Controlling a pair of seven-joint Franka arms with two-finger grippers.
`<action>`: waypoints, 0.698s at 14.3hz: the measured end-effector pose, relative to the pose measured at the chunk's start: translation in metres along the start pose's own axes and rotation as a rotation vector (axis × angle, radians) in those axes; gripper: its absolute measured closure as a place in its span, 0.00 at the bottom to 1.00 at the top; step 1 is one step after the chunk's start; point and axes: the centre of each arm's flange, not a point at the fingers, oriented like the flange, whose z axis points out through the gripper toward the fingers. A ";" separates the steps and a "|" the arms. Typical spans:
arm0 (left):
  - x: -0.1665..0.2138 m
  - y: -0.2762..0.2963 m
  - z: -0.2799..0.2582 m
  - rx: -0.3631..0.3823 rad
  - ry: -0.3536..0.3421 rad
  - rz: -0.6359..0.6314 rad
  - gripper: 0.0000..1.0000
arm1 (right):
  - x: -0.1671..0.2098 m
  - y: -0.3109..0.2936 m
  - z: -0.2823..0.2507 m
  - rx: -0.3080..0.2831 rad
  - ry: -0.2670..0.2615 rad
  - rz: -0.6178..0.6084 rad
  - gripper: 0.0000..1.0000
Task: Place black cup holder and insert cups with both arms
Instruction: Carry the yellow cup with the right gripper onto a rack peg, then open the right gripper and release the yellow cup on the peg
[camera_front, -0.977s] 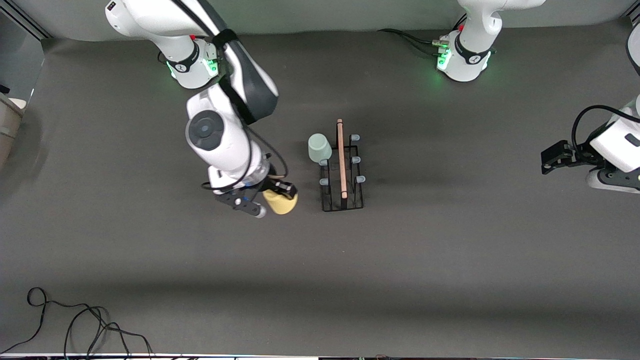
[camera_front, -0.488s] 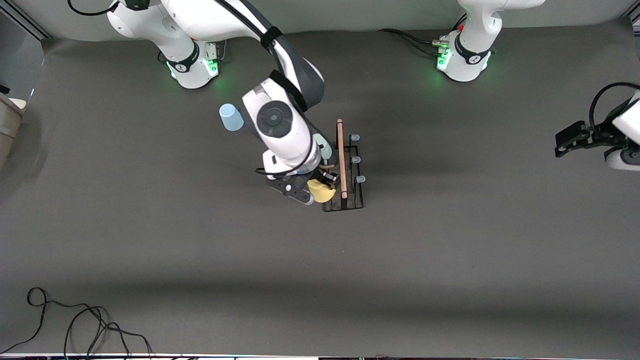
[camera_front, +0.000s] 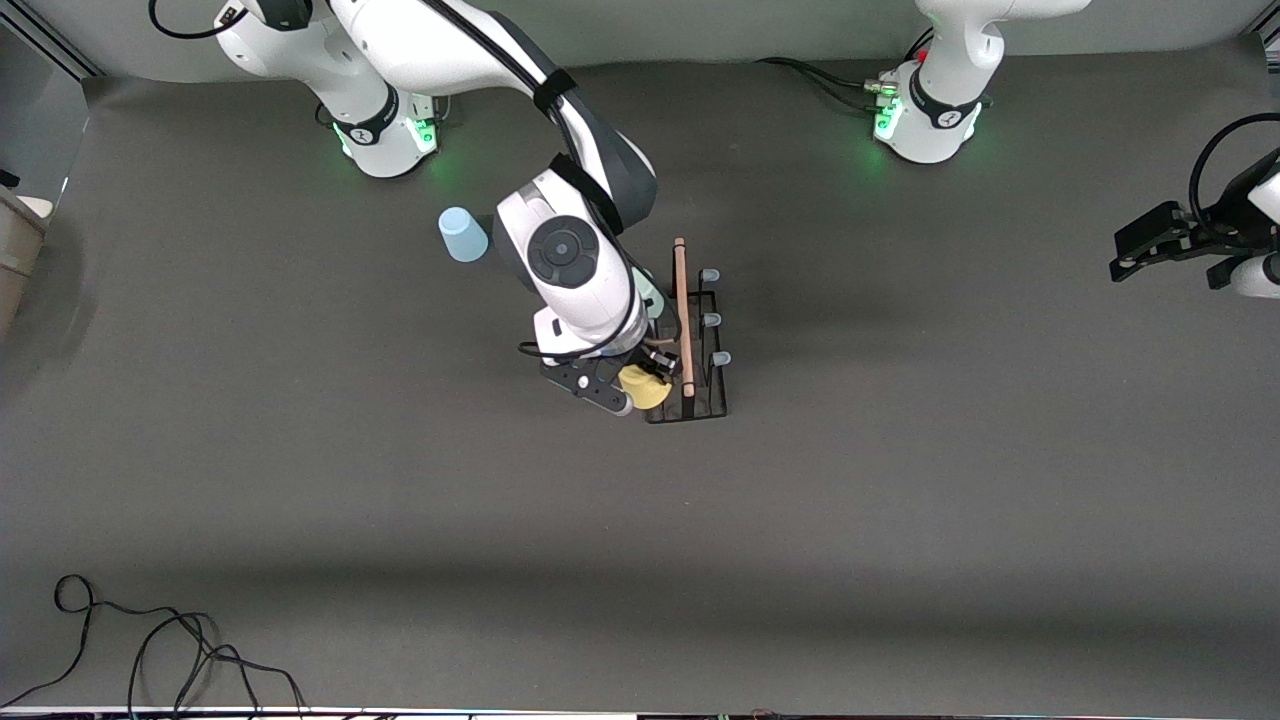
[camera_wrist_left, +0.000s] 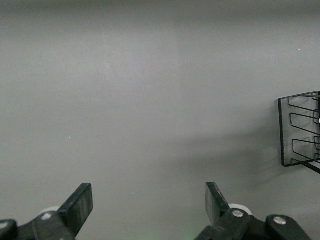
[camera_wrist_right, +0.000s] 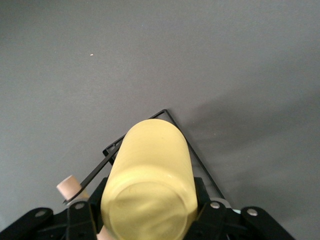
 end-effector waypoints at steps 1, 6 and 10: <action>0.000 0.000 0.002 -0.001 -0.007 -0.002 0.00 | -0.001 -0.001 0.008 -0.001 0.004 -0.002 0.31; 0.000 0.000 0.007 -0.002 -0.022 -0.013 0.00 | -0.001 -0.001 0.018 -0.003 0.009 -0.002 0.31; 0.003 -0.001 0.015 0.015 -0.037 -0.012 0.00 | 0.000 -0.001 0.017 0.000 0.012 -0.001 0.01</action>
